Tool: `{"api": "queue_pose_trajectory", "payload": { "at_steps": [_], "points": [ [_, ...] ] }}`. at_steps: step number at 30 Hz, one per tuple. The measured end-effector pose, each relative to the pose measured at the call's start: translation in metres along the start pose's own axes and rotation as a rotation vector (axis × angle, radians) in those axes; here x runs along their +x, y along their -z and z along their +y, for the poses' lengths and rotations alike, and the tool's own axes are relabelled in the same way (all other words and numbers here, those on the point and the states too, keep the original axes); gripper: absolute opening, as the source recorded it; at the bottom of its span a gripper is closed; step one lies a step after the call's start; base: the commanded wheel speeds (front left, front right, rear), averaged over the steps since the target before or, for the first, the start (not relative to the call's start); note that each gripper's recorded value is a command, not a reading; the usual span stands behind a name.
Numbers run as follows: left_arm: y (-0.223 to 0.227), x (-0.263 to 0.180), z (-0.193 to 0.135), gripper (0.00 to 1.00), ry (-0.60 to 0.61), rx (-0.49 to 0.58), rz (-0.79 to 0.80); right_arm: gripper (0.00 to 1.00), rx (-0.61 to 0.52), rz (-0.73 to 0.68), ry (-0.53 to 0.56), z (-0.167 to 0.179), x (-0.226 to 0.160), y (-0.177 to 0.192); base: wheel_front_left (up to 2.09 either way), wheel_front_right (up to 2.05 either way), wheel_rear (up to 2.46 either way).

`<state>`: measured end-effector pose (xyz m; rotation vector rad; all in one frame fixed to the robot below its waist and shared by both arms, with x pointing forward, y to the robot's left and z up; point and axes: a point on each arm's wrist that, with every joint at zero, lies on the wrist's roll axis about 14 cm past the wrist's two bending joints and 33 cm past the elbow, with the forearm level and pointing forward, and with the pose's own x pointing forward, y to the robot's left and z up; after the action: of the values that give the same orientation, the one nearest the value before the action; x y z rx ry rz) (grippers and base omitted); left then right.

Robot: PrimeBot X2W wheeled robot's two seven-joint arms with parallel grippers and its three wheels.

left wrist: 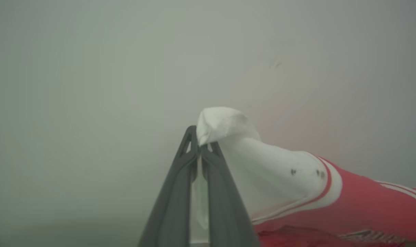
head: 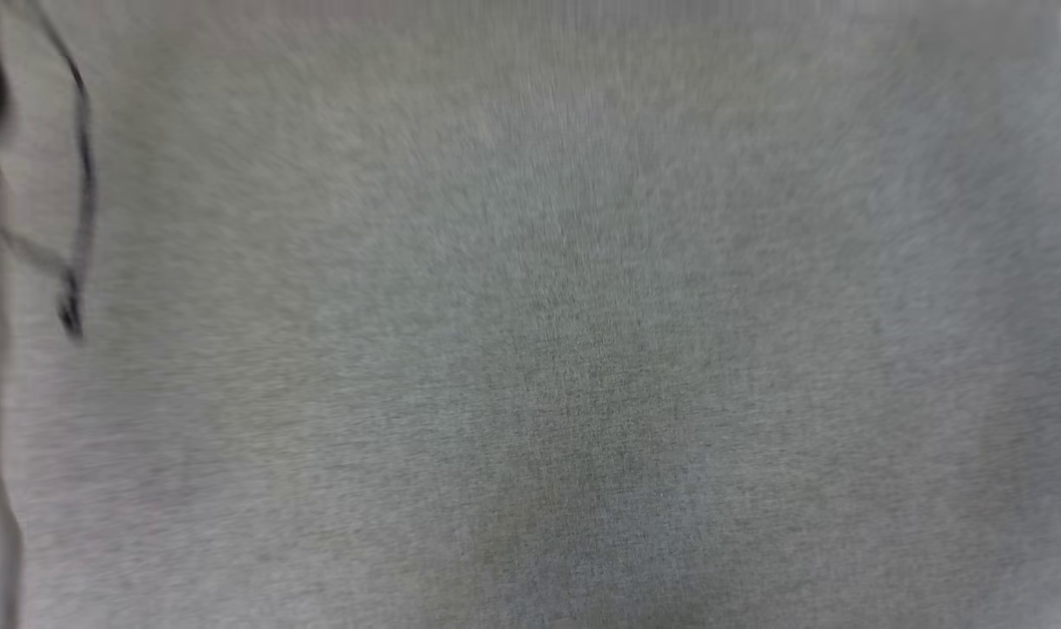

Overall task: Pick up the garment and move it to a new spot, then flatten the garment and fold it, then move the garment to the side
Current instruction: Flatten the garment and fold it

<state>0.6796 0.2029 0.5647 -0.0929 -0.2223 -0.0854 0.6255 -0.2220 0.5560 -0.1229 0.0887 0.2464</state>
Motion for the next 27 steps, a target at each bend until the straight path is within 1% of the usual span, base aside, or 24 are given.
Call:
{"api": "queue_pose_trajectory", "payload": {
  "at_steps": [5, 7, 11, 17, 20, 24, 27],
  "points": [
    [0.006, -0.072, 0.017, 0.0, -0.063, -0.034, 0.074, 0.0, 0.084, 0.09, 0.01, 0.01, -0.057, 0.032, 0.0, 0.0, 0.0],
    [0.007, -0.102, 0.021, 0.0, -0.085, -0.048, 0.101, 0.0, 0.136, 0.119, 0.015, 0.015, -0.081, 0.044, 0.0, 0.0, 0.0],
    [0.014, -0.162, 0.022, 0.0, -0.122, -0.069, 0.177, 0.0, 0.203, 0.138, 0.036, 0.021, -0.126, 0.057, 0.0, 0.0, 0.0],
    [0.027, -0.242, 0.022, 0.0, -0.174, -0.096, 0.292, 0.0, 0.32, 0.223, 0.064, 0.042, -0.191, 0.097, 0.0, 0.0, 0.0],
    [0.033, -0.278, 0.023, 0.0, -0.204, -0.115, 0.351, 0.0, 0.365, 0.283, 0.086, 0.053, -0.223, 0.12, 0.0, 0.0, 0.0],
    [0.045, -0.327, 0.03, 0.0, -0.258, -0.124, 0.443, 0.0, 0.44, 0.409, 0.095, 0.081, -0.269, 0.156, 0.0, 0.0, 0.0],
    [0.053, -0.361, 0.033, 0.0, -0.292, -0.134, 0.509, 0.0, 0.455, 0.503, 0.105, 0.098, -0.302, 0.177, 0.0, 0.0, 0.0]
  ]
}}
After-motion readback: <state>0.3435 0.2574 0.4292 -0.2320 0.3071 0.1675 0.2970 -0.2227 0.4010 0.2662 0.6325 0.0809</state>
